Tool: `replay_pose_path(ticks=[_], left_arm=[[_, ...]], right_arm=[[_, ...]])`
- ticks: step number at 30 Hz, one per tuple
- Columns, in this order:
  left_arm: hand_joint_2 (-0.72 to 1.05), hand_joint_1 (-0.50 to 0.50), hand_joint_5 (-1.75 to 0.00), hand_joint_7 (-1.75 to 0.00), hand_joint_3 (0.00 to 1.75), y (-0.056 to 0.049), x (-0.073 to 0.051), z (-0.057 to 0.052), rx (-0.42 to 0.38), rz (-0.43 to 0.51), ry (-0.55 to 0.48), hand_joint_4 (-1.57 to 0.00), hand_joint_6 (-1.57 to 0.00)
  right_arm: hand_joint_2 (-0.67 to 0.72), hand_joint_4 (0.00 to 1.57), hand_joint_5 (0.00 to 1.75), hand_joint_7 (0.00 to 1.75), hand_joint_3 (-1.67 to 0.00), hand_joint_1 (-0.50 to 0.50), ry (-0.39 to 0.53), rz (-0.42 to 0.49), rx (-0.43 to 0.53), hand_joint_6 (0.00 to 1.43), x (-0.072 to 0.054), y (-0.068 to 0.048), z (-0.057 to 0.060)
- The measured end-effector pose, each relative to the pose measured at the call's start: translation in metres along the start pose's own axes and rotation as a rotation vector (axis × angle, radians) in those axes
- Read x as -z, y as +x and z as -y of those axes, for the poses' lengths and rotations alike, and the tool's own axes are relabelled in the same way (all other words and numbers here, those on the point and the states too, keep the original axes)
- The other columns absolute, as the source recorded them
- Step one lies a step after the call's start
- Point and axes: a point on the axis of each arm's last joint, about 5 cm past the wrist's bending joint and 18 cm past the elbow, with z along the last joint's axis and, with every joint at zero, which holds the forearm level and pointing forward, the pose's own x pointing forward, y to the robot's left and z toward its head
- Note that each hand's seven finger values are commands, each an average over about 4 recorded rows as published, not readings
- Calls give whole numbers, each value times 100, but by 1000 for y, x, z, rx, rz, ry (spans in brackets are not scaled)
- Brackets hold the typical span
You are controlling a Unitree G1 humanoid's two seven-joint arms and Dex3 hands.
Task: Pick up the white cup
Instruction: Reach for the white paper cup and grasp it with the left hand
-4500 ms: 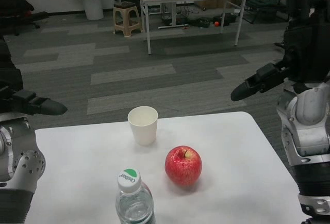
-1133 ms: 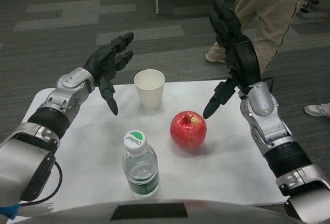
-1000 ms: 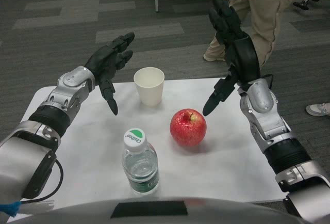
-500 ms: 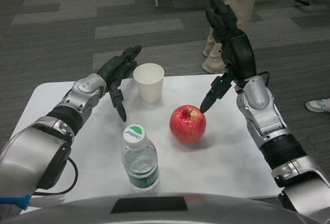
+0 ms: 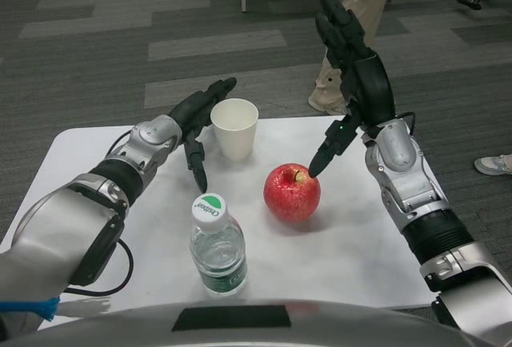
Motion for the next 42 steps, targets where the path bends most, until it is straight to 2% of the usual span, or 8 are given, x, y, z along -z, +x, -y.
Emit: replay_pose_path(ticks=[9, 13, 19, 27, 30, 34, 37, 42], left_arm=[[-64, -50, 0, 0, 9, 3, -3, 7, 42, -7, 56, 0, 0], [-55, -50, 0, 0, 9, 4, -4, 8, 47, -7, 63, 0, 0], [-55, -50, 0, 0, 9, 4, -4, 8, 38, -4, 49, 0, 0], [-41, -50, 0, 0, 9, 4, -2, 8, 3, -6, 34, 0, 0], [-26, -50, 0, 0, 9, 4, -2, 8, -18, -8, 32, 0, 0], [25, -50, 0, -7, 9, 3, -1, 8, -32, -13, 29, 0, 0], [49, -50, 0, -10, 9, 3, 0, 8, -36, -16, 27, 0, 0], [54, -50, 0, -14, 7, 3, 0, 9, -45, -17, 31, 0, 0]], right_arm=[[47, 0, 0, 0, 0, -42, 1, 2, -2, 0, 0, 0, 0], [47, 0, 0, 0, 0, -42, 1, 2, -1, 0, 0, 0, 0], [47, 1, 0, 0, 0, -42, 4, 2, -1, 0, 0, 0, -1], [47, 0, 0, 0, 0, -42, 8, 3, 0, 0, 0, 0, -2], [47, 0, 0, 0, 0, -42, 9, 2, 0, 0, 0, 0, -2], [47, 0, 0, 0, 0, -43, 9, 2, 1, 0, 0, 0, -2], [47, 0, 0, 0, 0, -44, 9, 2, 1, 0, 0, 0, -2], [46, 0, 0, 0, 0, -42, 9, 2, 1, 0, 0, 0, -2]])
